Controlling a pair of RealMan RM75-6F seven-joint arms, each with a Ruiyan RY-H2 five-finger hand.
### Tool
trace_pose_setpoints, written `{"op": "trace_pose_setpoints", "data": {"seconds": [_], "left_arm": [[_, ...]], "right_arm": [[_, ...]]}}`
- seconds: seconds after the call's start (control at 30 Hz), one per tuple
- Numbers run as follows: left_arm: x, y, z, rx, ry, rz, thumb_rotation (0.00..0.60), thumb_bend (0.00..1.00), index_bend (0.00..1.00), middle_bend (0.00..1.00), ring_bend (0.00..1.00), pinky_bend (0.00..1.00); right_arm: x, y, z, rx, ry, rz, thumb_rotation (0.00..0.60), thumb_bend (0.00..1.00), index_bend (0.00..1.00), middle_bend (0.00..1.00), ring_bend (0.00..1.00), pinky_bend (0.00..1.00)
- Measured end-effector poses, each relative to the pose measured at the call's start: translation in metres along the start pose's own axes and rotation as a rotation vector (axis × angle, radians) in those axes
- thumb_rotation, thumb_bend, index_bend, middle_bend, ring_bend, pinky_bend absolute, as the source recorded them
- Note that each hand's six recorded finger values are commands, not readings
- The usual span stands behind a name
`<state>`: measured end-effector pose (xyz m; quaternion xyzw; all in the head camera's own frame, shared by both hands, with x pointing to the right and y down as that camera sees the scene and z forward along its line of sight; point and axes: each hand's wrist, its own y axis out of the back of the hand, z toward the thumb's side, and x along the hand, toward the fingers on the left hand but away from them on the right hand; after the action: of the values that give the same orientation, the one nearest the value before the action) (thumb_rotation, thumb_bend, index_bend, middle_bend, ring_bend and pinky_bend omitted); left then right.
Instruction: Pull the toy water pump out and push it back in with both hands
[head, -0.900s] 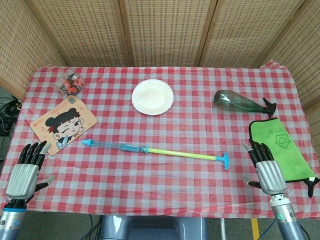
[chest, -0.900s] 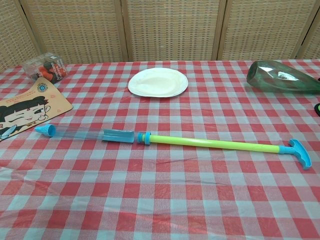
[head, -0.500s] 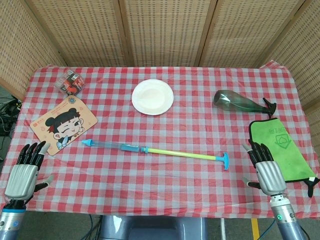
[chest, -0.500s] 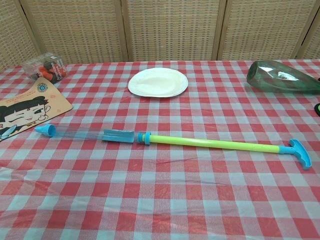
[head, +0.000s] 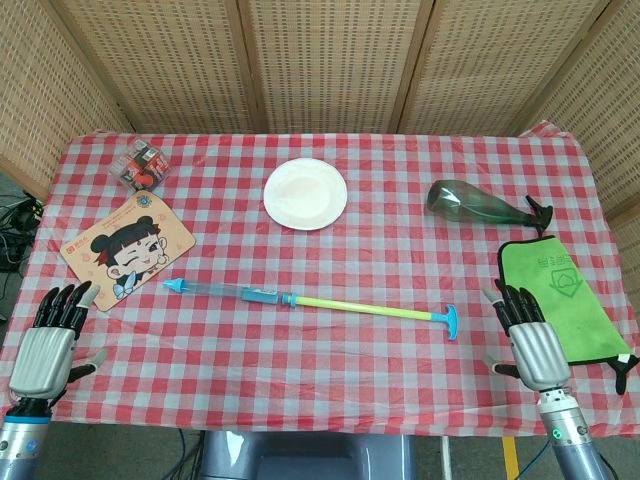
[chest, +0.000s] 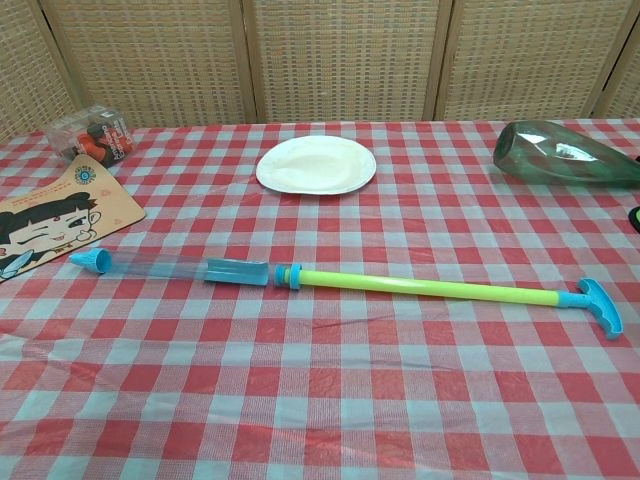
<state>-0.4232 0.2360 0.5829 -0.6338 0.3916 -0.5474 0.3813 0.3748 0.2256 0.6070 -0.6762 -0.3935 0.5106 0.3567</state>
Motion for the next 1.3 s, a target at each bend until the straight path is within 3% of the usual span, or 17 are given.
{"op": "trace_pose_setpoints", "data": {"seconds": [0.07, 0.23, 0.33, 0.43, 0.53, 0.7, 0.9, 1.3], "left_arm": [[0.0, 0.0, 0.001, 0.0, -0.002, 0.001, 0.6, 0.21, 0.0, 0.0, 0.0, 0.0], [0.001, 0.004, 0.0, -0.005, 0.003, 0.01, 0.6, 0.21, 0.0, 0.0, 0.0, 0.0], [0.003, 0.007, -0.001, -0.008, 0.007, 0.016, 0.6, 0.21, 0.0, 0.0, 0.0, 0.0], [0.005, 0.01, -0.001, -0.008, 0.01, 0.021, 0.6, 0.21, 0.0, 0.0, 0.0, 0.0], [0.007, 0.011, -0.002, -0.01, 0.014, 0.02, 0.6, 0.21, 0.0, 0.0, 0.0, 0.0], [0.011, 0.011, -0.004, -0.022, 0.02, 0.01, 0.6, 0.21, 0.0, 0.0, 0.0, 0.0], [0.014, 0.011, -0.009, -0.033, 0.029, -0.001, 0.6, 0.21, 0.0, 0.0, 0.0, 0.0], [0.017, 0.009, -0.013, -0.043, 0.037, -0.016, 0.6, 0.21, 0.0, 0.0, 0.0, 0.0]], "right_arm": [[-0.002, 0.002, 0.001, -0.006, 0.0, -0.012, 0.6, 0.12, 0.05, 0.09, 0.05, 0.02], [-0.012, 0.006, 0.005, -0.001, -0.013, -0.059, 0.6, 0.14, 0.26, 0.58, 0.52, 0.3], [-0.025, 0.008, 0.008, 0.026, -0.02, -0.074, 0.6, 0.16, 0.34, 0.78, 0.73, 0.45], [-0.04, 0.008, 0.012, 0.06, -0.031, -0.069, 0.6, 0.18, 0.41, 0.91, 0.86, 0.56], [-0.056, 0.004, 0.018, 0.094, -0.05, -0.051, 0.6, 0.21, 0.46, 0.98, 0.93, 0.6], [-0.078, -0.018, 0.022, 0.118, -0.109, 0.032, 0.6, 0.32, 0.51, 1.0, 0.99, 0.64], [-0.093, -0.051, 0.034, 0.134, -0.156, 0.125, 0.6, 0.37, 0.53, 1.0, 1.0, 0.64], [-0.102, -0.081, 0.047, 0.144, -0.166, 0.18, 0.6, 0.4, 0.53, 1.0, 1.0, 0.64]]}}
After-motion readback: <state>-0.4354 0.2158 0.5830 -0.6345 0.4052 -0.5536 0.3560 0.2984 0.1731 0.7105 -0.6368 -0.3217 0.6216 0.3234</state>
